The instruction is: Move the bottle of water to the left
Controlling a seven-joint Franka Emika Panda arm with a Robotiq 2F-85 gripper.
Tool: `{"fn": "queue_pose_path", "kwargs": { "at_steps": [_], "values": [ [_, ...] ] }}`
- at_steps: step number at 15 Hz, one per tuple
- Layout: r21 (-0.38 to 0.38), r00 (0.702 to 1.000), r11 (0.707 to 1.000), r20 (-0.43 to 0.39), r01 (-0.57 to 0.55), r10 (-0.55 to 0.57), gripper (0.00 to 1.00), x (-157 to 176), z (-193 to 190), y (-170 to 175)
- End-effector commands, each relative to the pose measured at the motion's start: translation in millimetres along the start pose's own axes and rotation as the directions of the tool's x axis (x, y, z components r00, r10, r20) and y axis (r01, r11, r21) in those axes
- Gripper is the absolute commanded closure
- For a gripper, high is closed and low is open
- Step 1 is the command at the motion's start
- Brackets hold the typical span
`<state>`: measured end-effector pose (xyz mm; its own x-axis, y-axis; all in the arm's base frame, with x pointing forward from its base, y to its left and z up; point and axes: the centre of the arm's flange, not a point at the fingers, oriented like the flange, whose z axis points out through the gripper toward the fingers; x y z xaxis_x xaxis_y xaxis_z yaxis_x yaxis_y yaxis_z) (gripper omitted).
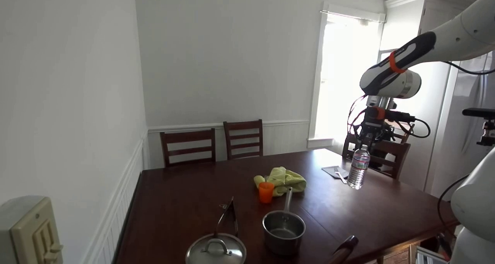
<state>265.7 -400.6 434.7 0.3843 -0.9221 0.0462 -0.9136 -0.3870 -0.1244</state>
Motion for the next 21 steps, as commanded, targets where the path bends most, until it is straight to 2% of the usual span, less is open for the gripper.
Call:
{"fn": "queue_pose_path", "kwargs": {
  "at_steps": [1, 6, 7, 8, 10, 11, 12, 14, 16, 19, 21],
  "values": [
    [0.001, 1.0, 1.0, 0.0, 0.003, -0.003, 0.68, -3, -1, 1],
    [-0.001, 1.0, 1.0, 0.002, 0.002, -0.002, 0.68, -3, 1, 4],
    [-0.001, 1.0, 1.0, 0.002, 0.002, -0.002, 0.92, -3, 1, 4],
    [0.014, 1.0, 1.0, -0.021, 0.006, -0.006, 0.92, -4, 0, 0],
    [0.035, 0.991, 0.995, -0.097, 0.095, -0.091, 0.92, 22, -7, -33],
    [0.028, 0.981, 0.988, -0.125, 0.153, -0.149, 0.92, 40, -17, -66],
    [0.015, 0.969, 0.978, -0.141, 0.208, -0.204, 0.92, 39, -25, -87],
    [-0.011, 0.933, 0.948, -0.172, 0.318, -0.316, 0.92, 32, -41, -139],
    [-0.026, 0.888, 0.906, -0.189, 0.423, -0.42, 0.92, 19, -56, -197],
    [-0.028, 0.797, 0.818, -0.206, 0.575, -0.568, 0.92, -9, -75, -285],
    [-0.017, 0.723, 0.744, -0.218, 0.668, -0.655, 0.92, -29, -86, -341]
  ]
}}
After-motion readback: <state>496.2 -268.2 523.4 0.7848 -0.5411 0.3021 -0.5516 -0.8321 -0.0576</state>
